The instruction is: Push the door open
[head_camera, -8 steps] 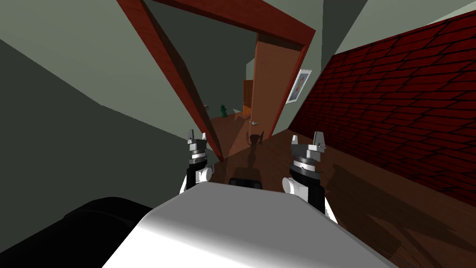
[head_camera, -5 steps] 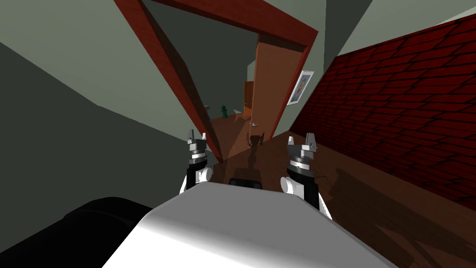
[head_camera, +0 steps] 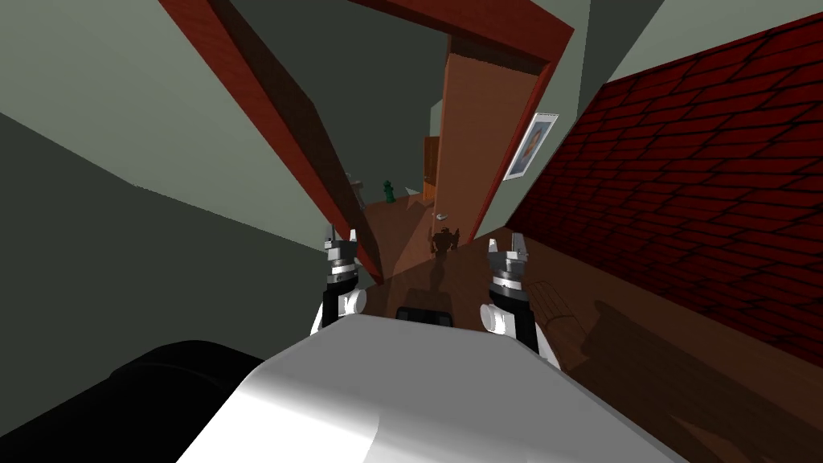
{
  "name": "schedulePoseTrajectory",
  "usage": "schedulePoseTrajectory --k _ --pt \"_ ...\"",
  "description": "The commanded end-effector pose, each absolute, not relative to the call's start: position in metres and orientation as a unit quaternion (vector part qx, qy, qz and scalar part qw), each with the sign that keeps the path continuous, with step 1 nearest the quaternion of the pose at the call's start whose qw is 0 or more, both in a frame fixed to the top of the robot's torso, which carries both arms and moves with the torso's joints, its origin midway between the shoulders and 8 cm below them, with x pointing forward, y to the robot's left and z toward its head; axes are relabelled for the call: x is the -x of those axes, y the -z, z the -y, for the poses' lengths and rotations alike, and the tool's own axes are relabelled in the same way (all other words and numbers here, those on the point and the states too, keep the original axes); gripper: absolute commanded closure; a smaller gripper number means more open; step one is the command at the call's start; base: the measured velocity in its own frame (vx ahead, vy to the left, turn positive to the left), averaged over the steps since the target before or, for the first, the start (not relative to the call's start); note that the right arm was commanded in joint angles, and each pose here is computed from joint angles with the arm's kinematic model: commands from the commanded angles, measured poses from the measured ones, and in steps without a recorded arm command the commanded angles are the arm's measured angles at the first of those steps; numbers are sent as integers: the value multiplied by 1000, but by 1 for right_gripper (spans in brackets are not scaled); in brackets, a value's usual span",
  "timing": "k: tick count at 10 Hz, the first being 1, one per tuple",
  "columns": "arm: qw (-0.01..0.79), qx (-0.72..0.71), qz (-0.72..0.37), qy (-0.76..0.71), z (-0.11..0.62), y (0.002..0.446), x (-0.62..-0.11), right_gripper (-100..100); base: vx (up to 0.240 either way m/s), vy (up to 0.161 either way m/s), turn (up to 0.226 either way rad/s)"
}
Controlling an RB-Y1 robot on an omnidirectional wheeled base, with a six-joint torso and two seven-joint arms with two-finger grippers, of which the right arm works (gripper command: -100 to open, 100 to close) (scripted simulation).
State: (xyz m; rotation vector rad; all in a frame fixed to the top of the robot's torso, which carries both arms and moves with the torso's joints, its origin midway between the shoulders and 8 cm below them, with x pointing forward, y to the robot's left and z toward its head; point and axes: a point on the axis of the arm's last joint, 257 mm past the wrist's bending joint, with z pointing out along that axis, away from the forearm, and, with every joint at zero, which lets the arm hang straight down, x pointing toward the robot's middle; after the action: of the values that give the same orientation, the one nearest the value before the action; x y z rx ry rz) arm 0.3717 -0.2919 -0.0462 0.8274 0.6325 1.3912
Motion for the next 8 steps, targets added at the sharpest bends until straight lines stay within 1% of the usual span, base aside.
schedulePoseTrajectory --k 1,5,8 --pt "641 -367 -287 -610 290 56 -377 -100 93 -57 41" --pt "627 -375 -315 -605 279 89 -393 -100 119 -81 58" --pt "618 -381 -333 -602 272 111 -403 -100 85 -58 54"
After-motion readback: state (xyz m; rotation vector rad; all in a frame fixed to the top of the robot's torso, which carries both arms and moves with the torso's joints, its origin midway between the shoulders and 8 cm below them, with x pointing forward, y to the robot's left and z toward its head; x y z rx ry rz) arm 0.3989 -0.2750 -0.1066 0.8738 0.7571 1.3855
